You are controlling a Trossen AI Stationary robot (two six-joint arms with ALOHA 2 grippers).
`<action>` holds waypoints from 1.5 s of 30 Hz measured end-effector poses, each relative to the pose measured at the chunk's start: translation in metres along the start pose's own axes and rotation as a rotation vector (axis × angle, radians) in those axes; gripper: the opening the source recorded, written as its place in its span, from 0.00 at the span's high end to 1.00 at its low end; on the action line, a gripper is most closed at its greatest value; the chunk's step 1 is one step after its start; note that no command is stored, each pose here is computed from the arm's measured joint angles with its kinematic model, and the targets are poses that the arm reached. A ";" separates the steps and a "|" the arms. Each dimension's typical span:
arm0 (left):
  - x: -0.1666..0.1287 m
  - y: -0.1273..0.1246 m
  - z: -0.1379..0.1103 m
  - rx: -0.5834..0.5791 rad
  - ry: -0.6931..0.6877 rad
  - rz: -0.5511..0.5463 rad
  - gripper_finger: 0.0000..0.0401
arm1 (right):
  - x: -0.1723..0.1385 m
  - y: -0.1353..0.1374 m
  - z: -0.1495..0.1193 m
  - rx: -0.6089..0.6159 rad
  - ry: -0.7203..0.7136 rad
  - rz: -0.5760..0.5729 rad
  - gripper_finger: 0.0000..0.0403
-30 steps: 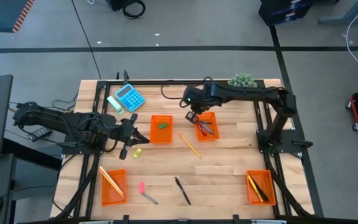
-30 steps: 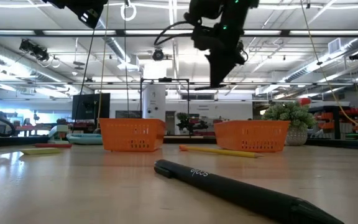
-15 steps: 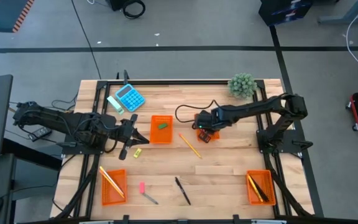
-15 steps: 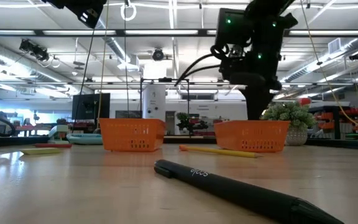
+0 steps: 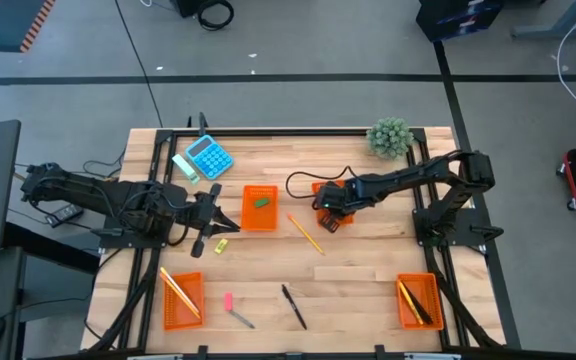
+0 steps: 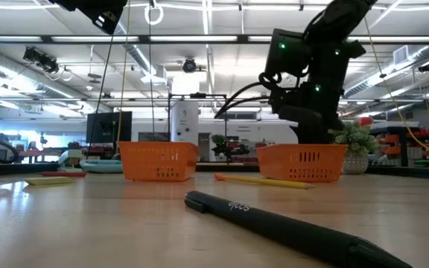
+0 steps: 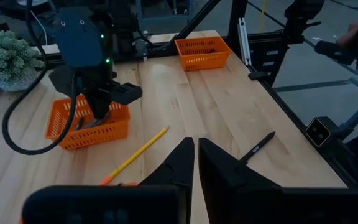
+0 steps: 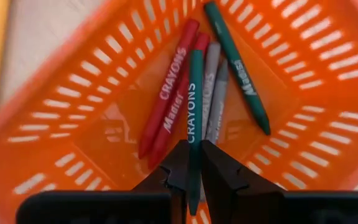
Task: Sort crayons/erasers/pens/pencils in bins
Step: Put the green crayon into the top right orange bin, then put the gray crayon into the top right orange bin
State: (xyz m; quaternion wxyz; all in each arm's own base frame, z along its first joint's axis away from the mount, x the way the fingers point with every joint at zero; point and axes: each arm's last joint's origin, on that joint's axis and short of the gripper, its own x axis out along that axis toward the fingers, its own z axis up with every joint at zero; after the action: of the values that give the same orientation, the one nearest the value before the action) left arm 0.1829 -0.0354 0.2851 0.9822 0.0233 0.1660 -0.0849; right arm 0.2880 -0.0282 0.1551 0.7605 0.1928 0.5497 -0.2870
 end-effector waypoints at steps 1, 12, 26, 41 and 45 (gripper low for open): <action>0.000 0.000 0.000 0.000 0.000 0.001 0.93 | 0.002 -0.001 -0.001 0.001 -0.002 0.001 0.90; 0.000 0.000 0.000 0.002 0.000 0.000 0.90 | 0.006 -0.001 -0.004 0.006 -0.022 0.015 0.88; 0.000 0.000 0.000 0.002 0.002 0.000 0.89 | -0.027 0.012 0.020 -0.017 -0.050 0.037 0.76; 0.001 -0.008 -0.003 0.180 0.031 -0.046 0.89 | -0.087 0.094 -0.041 -0.168 -0.008 0.134 0.74; 0.008 -0.021 -0.003 0.252 0.015 -0.113 0.88 | -0.093 0.110 -0.077 -0.179 -0.051 0.111 0.74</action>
State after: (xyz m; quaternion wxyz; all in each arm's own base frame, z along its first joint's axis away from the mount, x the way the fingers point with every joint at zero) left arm 0.1860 -0.0567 0.2790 0.9639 0.1376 0.1623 -0.1603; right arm 0.2819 0.1229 0.2156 0.8032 0.1467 0.5420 -0.1992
